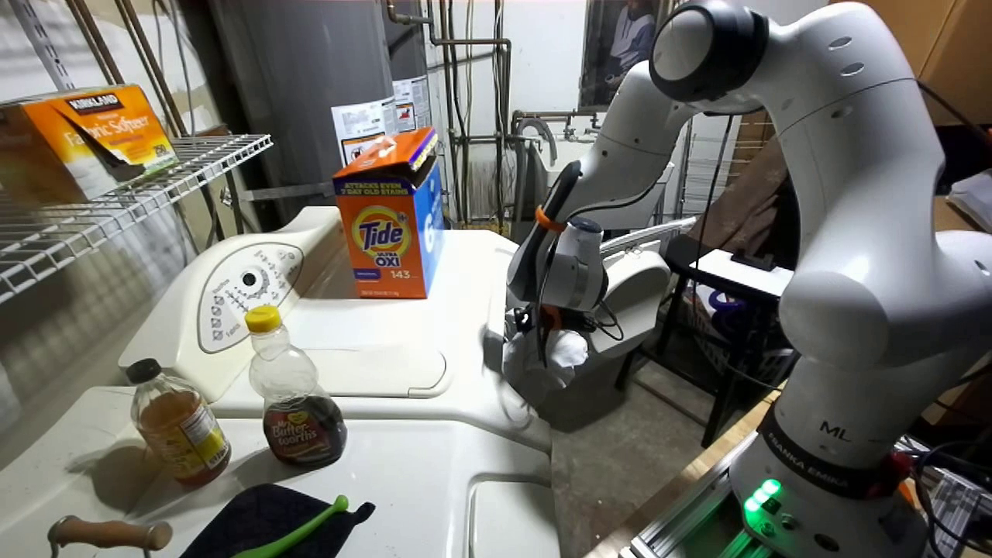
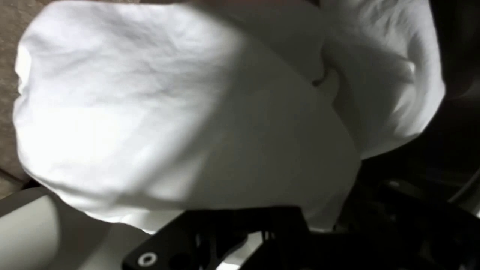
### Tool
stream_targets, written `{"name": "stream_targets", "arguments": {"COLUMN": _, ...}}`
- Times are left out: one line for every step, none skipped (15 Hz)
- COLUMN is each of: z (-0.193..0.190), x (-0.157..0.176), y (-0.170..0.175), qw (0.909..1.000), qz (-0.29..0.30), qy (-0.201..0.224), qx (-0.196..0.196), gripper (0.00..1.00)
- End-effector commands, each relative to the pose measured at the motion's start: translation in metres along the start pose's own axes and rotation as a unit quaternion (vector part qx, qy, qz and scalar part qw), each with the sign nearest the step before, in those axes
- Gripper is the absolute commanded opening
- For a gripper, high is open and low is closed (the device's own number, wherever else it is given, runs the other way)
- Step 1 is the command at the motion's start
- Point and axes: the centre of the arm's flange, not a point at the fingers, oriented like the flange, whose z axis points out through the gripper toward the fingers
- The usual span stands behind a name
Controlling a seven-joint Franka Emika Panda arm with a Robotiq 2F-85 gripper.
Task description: Pick up the white cloth from the top of the washing machine then place it inside the machine.
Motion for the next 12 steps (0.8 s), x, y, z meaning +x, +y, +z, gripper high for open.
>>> {"name": "stream_targets", "arguments": {"z": 0.003, "x": -0.002, "y": 0.002, "qw": 1.0000, "qz": 0.001, "qy": -0.003, "qx": -0.001, "gripper": 0.19}}
{"name": "stream_targets", "arguments": {"z": 0.003, "x": -0.002, "y": 0.003, "qw": 1.0000, "qz": 0.002, "qy": -0.003, "qx": -0.002, "gripper": 0.19}}
{"name": "stream_targets", "arguments": {"z": 0.001, "x": -0.001, "y": 0.003, "qw": 1.0000, "qz": 0.001, "qy": -0.001, "qx": -0.002, "gripper": 0.19}}
{"name": "stream_targets", "arguments": {"z": -0.001, "x": 0.001, "y": 0.003, "qw": 1.0000, "qz": 0.001, "qy": 0.001, "qx": -0.002, "gripper": 0.19}}
{"name": "stream_targets", "arguments": {"z": -0.002, "x": 0.002, "y": 0.002, "qw": 1.0000, "qz": 0.001, "qy": 0.002, "qx": -0.002, "gripper": 0.19}}
{"name": "stream_targets", "arguments": {"z": -0.003, "x": 0.002, "y": 0.002, "qw": 1.0000, "qz": 0.000, "qy": 0.003, "qx": -0.002, "gripper": 0.19}}
{"name": "stream_targets", "arguments": {"z": -0.003, "x": 0.002, "y": 0.002, "qw": 1.0000, "qz": 0.000, "qy": 0.003, "qx": -0.002, "gripper": 0.05}}
{"name": "stream_targets", "arguments": {"z": 0.003, "x": 0.002, "y": -0.002, "qw": 0.9999, "qz": -0.006, "qy": -0.004, "qx": 0.008, "gripper": 0.05}}
{"name": "stream_targets", "arguments": {"z": 0.016, "x": 0.006, "y": -0.004, "qw": 0.9999, "qz": -0.014, "qy": -0.009, "qx": 0.005, "gripper": 0.05}}
{"name": "stream_targets", "arguments": {"z": 0.026, "x": 0.009, "y": -0.009, "qw": 0.9995, "qz": -0.020, "qy": -0.012, "qx": 0.023, "gripper": 0.05}}
{"name": "stream_targets", "arguments": {"z": 0.036, "x": 0.011, "y": -0.012, "qw": 0.9994, "qz": -0.028, "qy": -0.009, "qx": 0.021, "gripper": 0.05}}
{"name": "stream_targets", "arguments": {"z": 0.044, "x": 0.014, "y": -0.018, "qw": 0.9986, "qz": -0.033, "qy": -0.008, "qx": 0.039, "gripper": 0.05}}
